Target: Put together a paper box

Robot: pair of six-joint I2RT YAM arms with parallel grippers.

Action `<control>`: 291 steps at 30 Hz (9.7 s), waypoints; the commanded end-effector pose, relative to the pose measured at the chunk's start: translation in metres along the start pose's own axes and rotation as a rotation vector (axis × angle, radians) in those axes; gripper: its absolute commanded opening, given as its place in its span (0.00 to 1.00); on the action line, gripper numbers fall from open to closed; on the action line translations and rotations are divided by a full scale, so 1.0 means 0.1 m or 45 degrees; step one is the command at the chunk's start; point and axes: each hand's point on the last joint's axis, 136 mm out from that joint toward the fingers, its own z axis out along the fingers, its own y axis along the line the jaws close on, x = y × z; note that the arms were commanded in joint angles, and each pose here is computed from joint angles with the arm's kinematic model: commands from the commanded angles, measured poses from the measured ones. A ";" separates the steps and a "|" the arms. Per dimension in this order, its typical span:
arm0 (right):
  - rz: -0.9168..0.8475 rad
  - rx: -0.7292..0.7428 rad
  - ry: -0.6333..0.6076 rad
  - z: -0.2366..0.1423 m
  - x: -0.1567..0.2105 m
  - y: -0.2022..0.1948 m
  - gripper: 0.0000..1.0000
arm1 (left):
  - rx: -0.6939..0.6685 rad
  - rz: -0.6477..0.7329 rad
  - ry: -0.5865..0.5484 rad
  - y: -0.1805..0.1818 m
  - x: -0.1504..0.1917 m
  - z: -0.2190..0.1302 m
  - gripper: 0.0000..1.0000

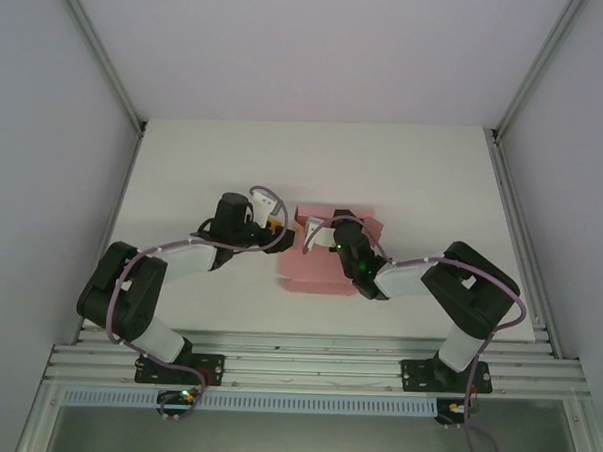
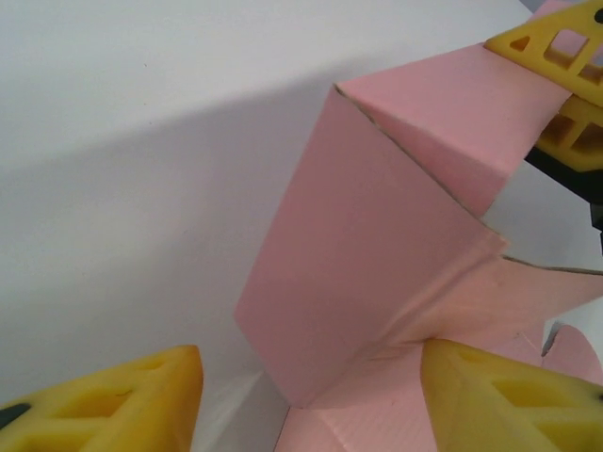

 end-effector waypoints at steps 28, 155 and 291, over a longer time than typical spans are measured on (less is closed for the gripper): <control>0.174 -0.238 0.085 -0.12 -0.01 0.33 0.00 | -0.160 0.241 -0.308 -0.07 -0.32 0.43 0.55; 1.571 -0.965 0.582 -0.46 0.08 0.51 0.40 | -0.541 0.398 -0.286 0.14 0.08 0.43 0.35; 1.848 -0.487 0.140 -0.45 0.35 -0.35 1.00 | -0.597 0.017 -0.454 0.00 -0.81 -0.32 0.00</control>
